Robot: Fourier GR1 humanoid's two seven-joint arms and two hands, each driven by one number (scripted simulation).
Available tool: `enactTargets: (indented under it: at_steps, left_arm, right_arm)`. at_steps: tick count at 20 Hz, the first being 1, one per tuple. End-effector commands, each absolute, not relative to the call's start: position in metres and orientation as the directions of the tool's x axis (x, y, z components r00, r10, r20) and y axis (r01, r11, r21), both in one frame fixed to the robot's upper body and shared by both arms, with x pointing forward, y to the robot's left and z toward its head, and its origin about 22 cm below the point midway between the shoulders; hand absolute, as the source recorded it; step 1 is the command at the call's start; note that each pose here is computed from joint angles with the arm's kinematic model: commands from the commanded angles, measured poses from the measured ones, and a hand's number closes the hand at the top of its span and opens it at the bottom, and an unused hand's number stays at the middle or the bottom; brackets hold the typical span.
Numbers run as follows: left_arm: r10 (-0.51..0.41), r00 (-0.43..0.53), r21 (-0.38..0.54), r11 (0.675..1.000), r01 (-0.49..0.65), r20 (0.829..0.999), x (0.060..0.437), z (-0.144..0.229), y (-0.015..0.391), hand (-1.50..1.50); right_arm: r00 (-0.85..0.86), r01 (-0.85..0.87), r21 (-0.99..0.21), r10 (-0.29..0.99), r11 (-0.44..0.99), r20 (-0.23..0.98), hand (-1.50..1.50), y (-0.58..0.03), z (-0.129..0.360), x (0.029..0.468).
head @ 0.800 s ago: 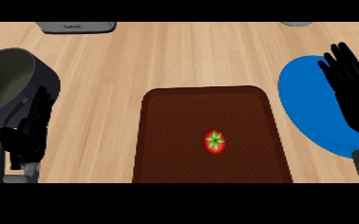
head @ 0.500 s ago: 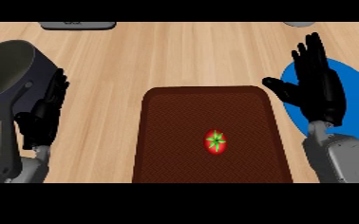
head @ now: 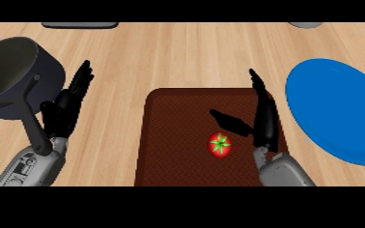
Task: Pick the tomato from the tray and place it in the plate
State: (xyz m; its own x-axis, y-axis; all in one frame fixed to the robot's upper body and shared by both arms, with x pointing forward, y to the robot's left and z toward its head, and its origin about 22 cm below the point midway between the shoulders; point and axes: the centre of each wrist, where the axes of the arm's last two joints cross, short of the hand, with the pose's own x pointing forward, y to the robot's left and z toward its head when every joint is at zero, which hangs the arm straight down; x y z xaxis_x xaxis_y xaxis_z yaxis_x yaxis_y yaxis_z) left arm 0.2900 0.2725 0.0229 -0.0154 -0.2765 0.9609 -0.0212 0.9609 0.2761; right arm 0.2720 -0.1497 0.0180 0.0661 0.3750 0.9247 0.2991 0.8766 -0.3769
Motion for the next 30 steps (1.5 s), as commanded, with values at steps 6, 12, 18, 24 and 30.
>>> enactTargets:
  at_steps: [6, 12, 18, 24, 30]
  left_arm:
    - [-0.277, 0.015, 0.277, 0.961, -0.023, 0.961, 0.296, 0.03, 0.262, 0.0]
    - [-0.292, 0.044, 0.294, 0.954, -0.048, 0.955, 0.296, 0.024, 0.271, 0.0]
    - [-0.271, 0.028, 0.272, 0.962, -0.018, 0.962, 0.295, 0.029, 0.262, 0.0]
    - [-0.273, 0.017, 0.274, 0.962, -0.023, 0.962, 0.299, 0.033, 0.27, 0.0]
    - [-0.285, 0.005, 0.285, 0.959, -0.002, 0.959, 0.299, 0.034, 0.26, 0.0]
  right_arm:
    - [0.047, 0.408, -0.574, 0.611, 0.71, 0.79, -1.5, -0.07, -0.013, 0.25]
    - [0.26, 0.284, -0.767, 0.723, 0.576, 0.64, -1.5, -0.066, 0.023, 0.248]
    - [0.461, 0.059, -0.852, 0.742, 0.521, 0.486, -1.5, -0.054, 0.061, 0.229]
    - [0.56, -0.025, -0.875, 0.732, 0.484, 0.389, -1.5, -0.057, 0.1, 0.234]
    - [0.564, -0.056, -0.848, 0.718, 0.527, 0.408, -1.5, -0.062, 0.109, 0.229]
